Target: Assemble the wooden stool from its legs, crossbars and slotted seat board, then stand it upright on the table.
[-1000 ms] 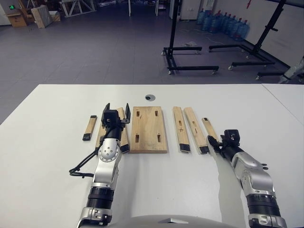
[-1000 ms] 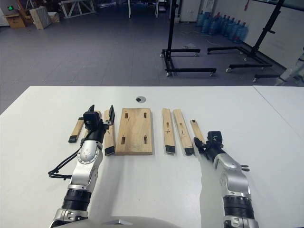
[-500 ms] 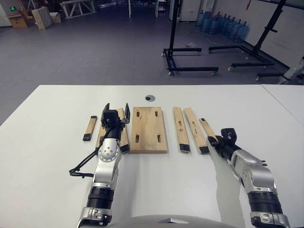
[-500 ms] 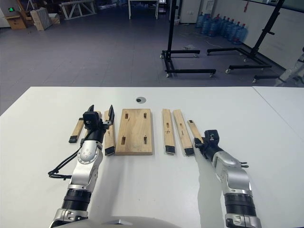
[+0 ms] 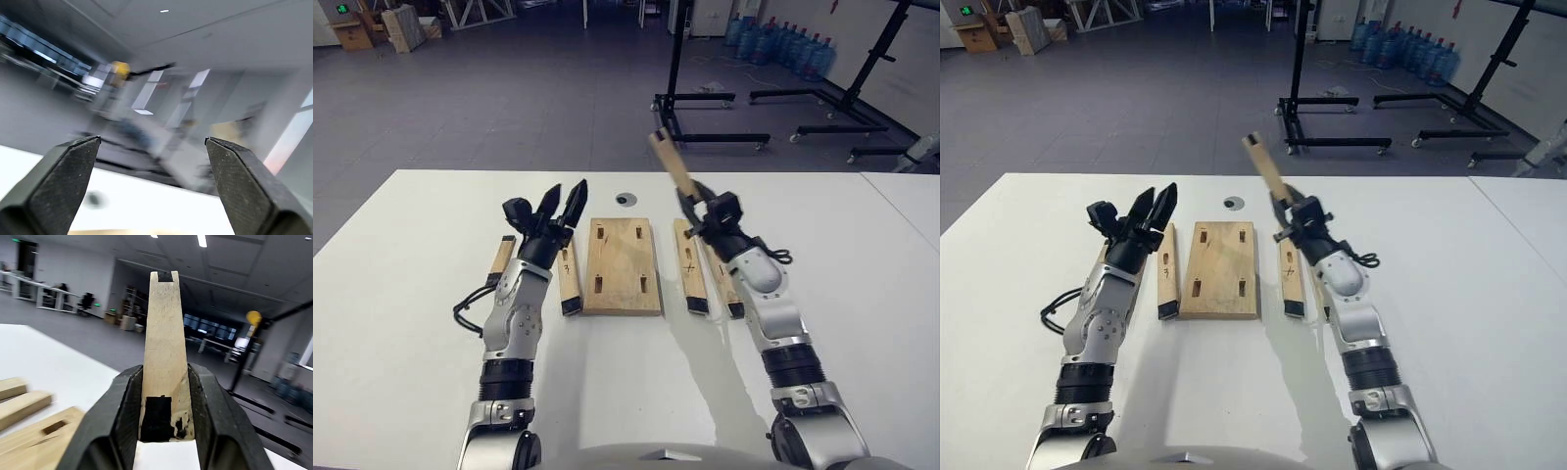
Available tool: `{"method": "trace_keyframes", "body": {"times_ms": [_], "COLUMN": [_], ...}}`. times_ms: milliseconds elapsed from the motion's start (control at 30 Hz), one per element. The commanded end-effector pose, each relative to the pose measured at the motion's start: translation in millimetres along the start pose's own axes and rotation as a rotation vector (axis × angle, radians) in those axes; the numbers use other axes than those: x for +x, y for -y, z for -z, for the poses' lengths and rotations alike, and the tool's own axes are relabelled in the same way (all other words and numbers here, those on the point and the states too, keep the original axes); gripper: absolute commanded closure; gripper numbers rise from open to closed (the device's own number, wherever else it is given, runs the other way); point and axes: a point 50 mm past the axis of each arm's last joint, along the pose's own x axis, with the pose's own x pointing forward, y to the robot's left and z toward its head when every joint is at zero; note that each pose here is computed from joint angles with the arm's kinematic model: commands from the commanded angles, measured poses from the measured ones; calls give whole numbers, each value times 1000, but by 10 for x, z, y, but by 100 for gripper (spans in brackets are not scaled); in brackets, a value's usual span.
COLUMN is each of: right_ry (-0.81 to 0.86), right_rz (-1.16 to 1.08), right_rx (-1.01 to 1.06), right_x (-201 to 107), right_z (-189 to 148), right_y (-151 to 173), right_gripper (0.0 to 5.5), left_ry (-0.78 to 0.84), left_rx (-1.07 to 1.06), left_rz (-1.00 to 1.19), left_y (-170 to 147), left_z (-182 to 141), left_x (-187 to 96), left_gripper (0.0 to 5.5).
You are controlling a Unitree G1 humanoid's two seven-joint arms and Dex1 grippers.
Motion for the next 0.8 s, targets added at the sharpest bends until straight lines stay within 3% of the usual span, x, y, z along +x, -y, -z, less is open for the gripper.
{"method": "trace_keyframes", "body": {"times_ms": [33,200,533,700,800], "right_ry": [59,86,43,40,43], "right_rz": [-122,-224,-333,-331,-334], "right_rx": [-39,-68,-88,-107,-113], "right_x": [81,88,40,10,8], "right_z": [-45,-47,61,82,78], "right_y": [-192,-358,-453,-432,-431], "right_gripper": [422,422,422,422,422], "left_ry": [-104,-196,-116,-59,-118], "left_rx": [-111,-160,-238,-249,-229], "left_rz": [-22,-40,20,24,40], "left_y": [-87,-125,-34,-44,-24], "left_z": [120,261,216,142,206], "left_x": [-74,-99,-62,-49,-57], "left_gripper": [158,158,158,224,274]}}
